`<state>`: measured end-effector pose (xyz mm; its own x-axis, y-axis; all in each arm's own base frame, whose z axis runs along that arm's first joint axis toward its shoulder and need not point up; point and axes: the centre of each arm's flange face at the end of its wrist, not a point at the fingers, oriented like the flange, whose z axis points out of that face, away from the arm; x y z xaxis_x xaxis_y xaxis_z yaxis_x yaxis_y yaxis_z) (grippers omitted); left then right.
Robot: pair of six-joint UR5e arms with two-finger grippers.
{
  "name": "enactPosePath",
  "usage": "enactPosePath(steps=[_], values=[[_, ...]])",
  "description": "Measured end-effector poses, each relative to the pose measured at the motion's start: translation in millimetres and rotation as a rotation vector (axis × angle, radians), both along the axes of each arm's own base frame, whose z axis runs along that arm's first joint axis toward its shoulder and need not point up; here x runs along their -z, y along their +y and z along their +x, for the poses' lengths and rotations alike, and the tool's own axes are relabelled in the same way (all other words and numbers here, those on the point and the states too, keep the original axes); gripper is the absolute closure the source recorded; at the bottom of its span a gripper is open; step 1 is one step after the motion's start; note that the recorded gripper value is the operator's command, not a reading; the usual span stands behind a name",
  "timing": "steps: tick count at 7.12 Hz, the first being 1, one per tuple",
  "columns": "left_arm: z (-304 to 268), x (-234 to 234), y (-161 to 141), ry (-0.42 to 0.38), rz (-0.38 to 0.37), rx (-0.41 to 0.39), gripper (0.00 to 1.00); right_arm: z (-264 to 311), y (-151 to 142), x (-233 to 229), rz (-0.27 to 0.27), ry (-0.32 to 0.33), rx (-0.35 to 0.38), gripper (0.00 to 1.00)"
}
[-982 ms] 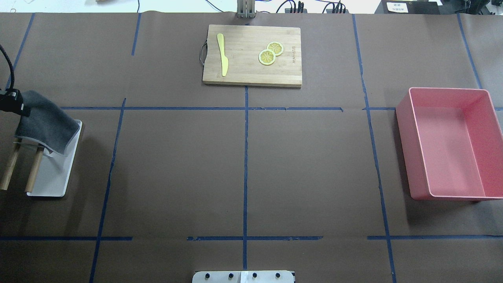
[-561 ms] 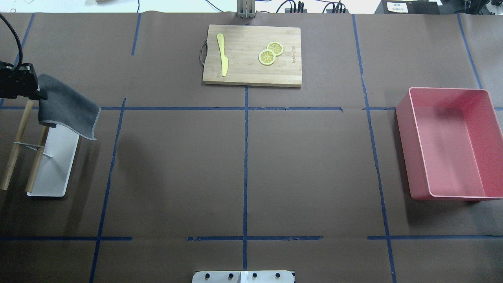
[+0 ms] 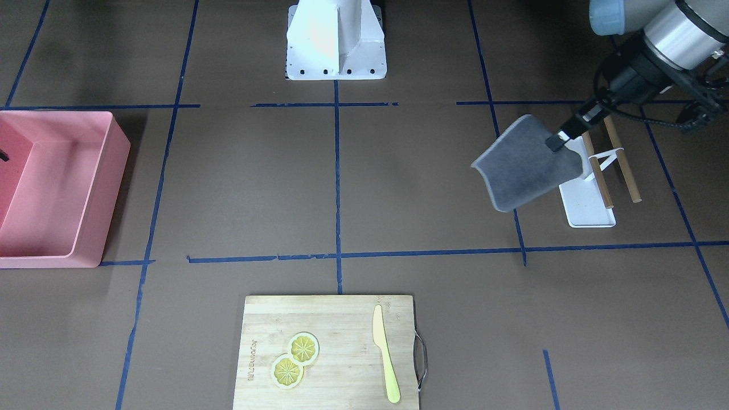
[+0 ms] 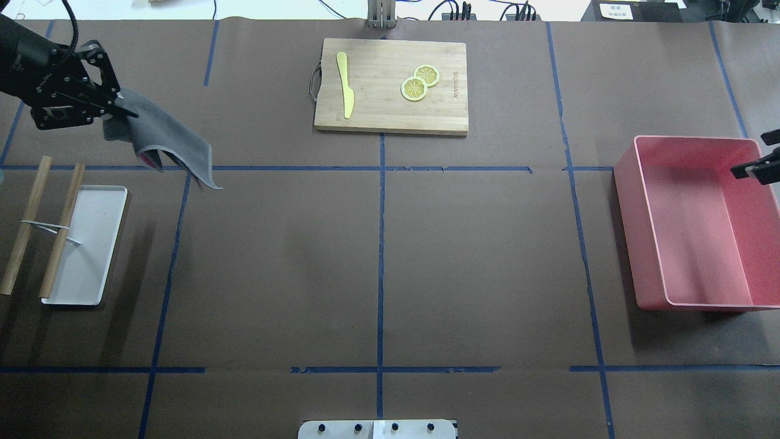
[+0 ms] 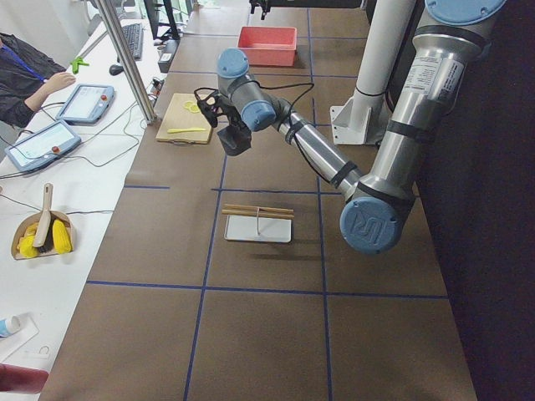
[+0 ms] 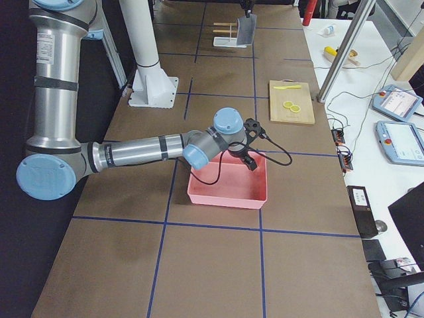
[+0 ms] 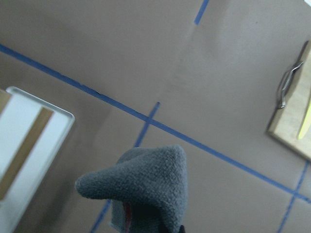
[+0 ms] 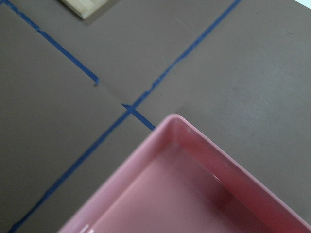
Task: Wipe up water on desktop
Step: 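Lift the cloth with the left gripper while the right arm reaches toward it, then grasp the cloth with the right gripper beside the left gripper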
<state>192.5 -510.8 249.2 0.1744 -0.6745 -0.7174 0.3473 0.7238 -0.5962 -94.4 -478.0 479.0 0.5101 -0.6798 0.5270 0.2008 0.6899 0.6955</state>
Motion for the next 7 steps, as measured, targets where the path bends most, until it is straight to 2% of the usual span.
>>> enactPosePath(steps=[3, 5, 7], values=[[45, 86, 11, 0.149, -0.294, 0.086, 0.95, -114, -26, 121, 0.107, -0.104, 0.08, 0.0], [72, 122, 22, 0.226, -0.389, 0.138, 0.95, -179, -18, 197, 0.118, -0.181, 0.081, 0.0], [124, 154, 42, 0.272, -0.429, 0.201, 0.95, -235, 7, 248, 0.199, -0.21, 0.058, 0.0]])
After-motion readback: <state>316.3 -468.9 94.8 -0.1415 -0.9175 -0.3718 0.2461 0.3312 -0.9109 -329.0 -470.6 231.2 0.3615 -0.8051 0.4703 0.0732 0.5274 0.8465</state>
